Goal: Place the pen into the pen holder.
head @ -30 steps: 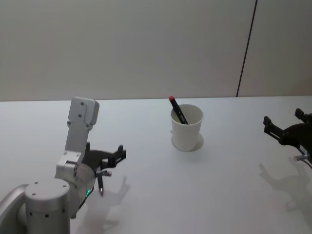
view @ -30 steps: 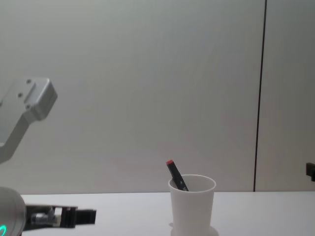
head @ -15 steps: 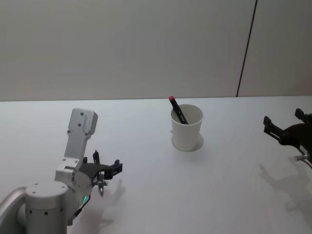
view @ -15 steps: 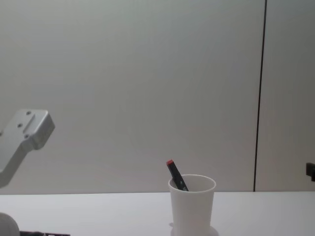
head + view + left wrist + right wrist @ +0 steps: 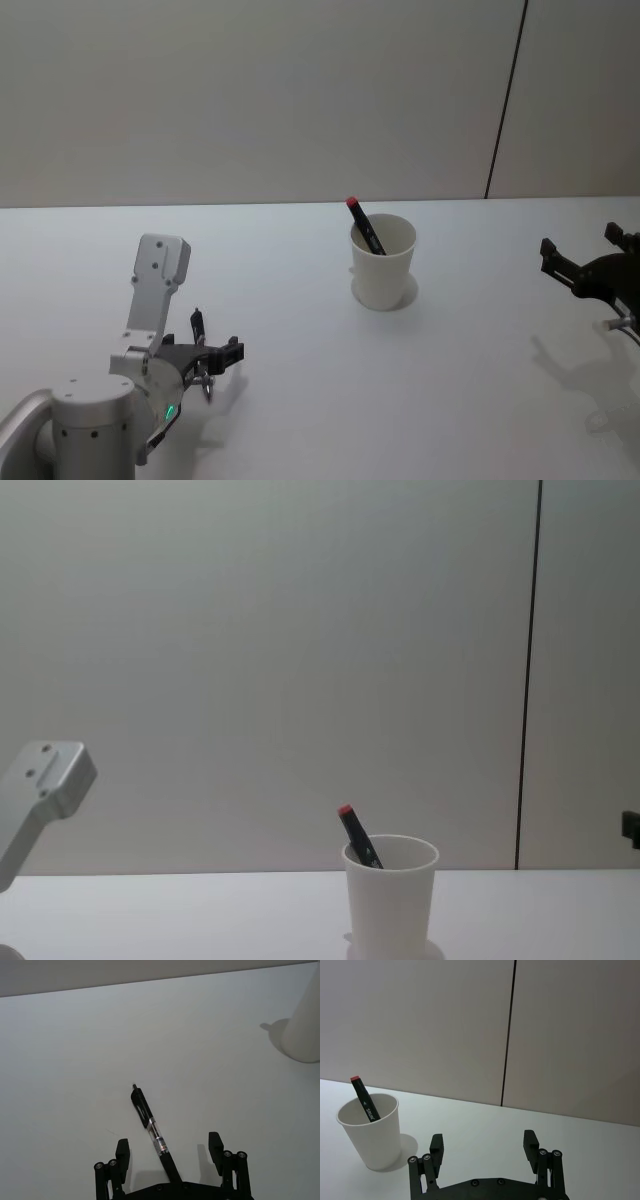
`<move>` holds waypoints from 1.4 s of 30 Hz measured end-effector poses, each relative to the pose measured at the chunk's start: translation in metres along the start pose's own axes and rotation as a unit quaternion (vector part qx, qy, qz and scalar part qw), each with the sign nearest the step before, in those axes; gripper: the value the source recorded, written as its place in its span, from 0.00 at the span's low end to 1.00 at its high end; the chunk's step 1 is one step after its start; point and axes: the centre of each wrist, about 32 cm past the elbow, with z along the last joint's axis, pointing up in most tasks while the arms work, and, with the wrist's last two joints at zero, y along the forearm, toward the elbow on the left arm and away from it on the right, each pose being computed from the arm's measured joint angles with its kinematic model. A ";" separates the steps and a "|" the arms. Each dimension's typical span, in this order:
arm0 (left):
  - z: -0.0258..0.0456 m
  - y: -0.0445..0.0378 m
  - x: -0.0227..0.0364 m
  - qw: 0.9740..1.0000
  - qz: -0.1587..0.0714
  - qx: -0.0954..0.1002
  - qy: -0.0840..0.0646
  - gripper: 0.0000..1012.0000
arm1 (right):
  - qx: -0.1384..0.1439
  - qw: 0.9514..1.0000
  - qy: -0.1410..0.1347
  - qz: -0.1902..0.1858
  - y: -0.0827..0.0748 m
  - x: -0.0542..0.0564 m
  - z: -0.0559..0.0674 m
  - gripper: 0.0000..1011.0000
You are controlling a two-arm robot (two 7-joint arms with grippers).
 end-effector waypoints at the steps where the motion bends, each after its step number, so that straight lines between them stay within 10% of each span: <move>1: -0.0007 -0.0017 0.0010 1.000 0.000 0.001 0.002 0.99 | 0.000 1.000 0.000 0.000 0.000 0.000 0.000 0.99; 42: -0.0014 -0.0247 0.0152 0.999 -0.013 0.036 0.017 0.90 | 0.000 1.000 0.000 0.000 0.000 0.000 0.000 0.99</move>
